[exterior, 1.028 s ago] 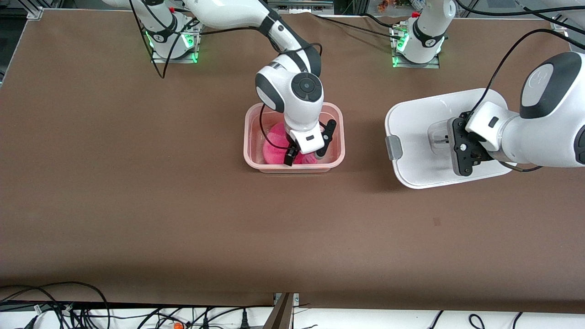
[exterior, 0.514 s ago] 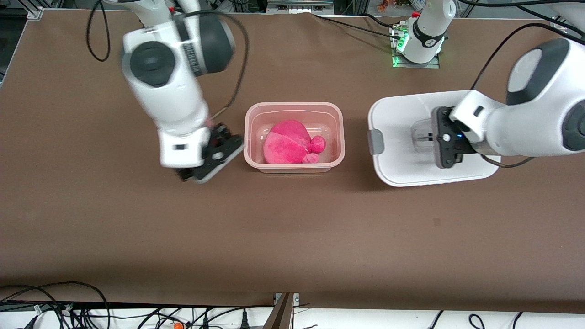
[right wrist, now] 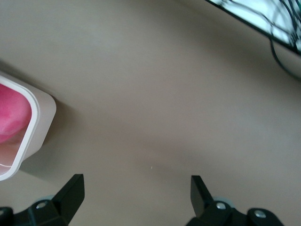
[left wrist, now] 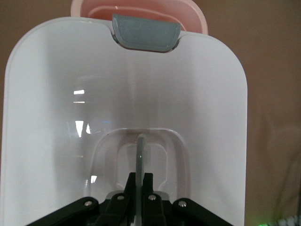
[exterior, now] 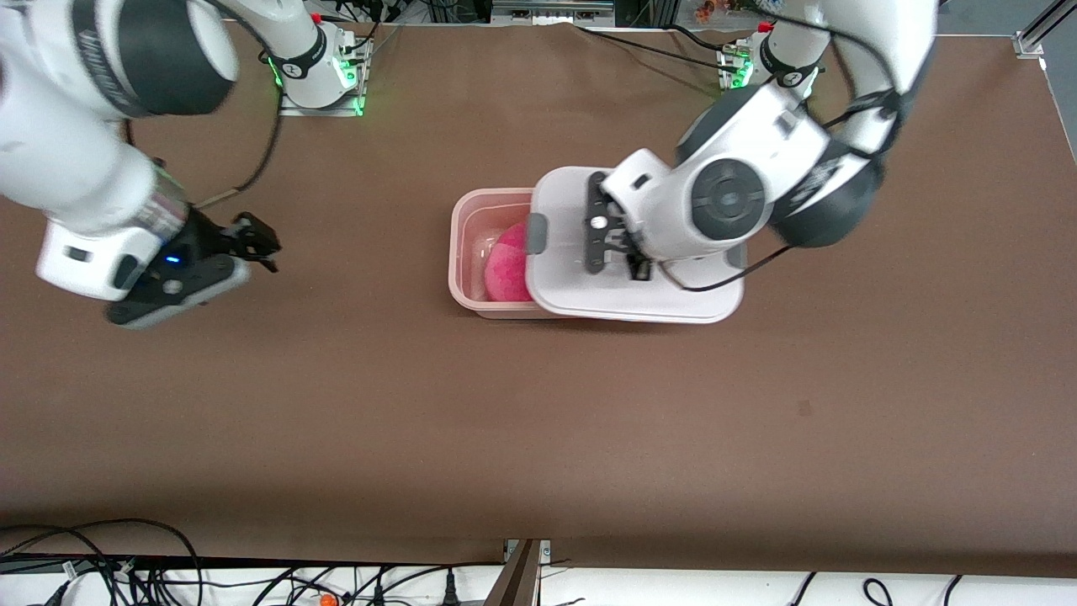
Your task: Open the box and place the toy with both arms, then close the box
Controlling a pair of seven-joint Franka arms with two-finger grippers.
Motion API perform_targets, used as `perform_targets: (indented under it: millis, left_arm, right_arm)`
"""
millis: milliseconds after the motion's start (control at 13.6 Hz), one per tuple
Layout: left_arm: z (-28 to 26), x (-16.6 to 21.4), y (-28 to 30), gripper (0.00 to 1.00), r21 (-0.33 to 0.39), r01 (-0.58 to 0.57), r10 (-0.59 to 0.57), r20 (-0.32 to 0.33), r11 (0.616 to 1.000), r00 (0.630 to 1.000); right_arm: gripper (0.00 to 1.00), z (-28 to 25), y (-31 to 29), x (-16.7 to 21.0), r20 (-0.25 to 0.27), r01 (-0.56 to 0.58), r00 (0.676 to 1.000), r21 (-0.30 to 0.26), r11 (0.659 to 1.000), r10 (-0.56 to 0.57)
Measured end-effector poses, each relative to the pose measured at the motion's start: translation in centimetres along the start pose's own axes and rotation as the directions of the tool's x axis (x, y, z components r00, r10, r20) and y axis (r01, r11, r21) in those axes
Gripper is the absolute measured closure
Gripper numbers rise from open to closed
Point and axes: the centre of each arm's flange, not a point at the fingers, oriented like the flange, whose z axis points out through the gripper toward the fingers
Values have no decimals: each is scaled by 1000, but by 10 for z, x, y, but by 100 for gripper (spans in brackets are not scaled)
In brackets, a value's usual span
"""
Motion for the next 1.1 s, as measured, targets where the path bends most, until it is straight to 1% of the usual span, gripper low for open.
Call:
perform_targets:
  millis: [147,220,367,514,587,734,881,1101]
  left_arm:
    - [26,18,-8,93,0,66,-66,-39,998,997]
    - [32,26,-6,93,-1,78,-78,-46,997,996]
    - [42,54,9,93,19,50,-49,-55,999,997]
    - [55,83,29,93,45,20,-18,-35,999,999]
    - [60,90,33,93,58,13,-12,-18,998,1000]
    - [69,89,31,93,73,11,-12,7,997,1000]
    - [84,90,26,93,87,5,-7,15,996,1000]
    - [106,99,29,93,85,-17,14,34,996,999]
  right_arm:
    - [0,-9,28,-24,-2,-77,997,28,997,77]
    - [0,-15,40,-38,-4,-103,995,32,994,103]
    - [0,-29,56,-65,-8,-165,986,31,986,166]
    - [0,-39,56,-88,-6,-233,972,42,972,233]
    - [0,-40,51,-93,-3,-250,968,44,967,251]
    - [0,-35,38,-93,11,-257,966,42,965,257]
    - [0,-29,33,-91,23,-260,966,41,965,259]
    - [0,-28,35,-91,23,-261,965,35,965,260]
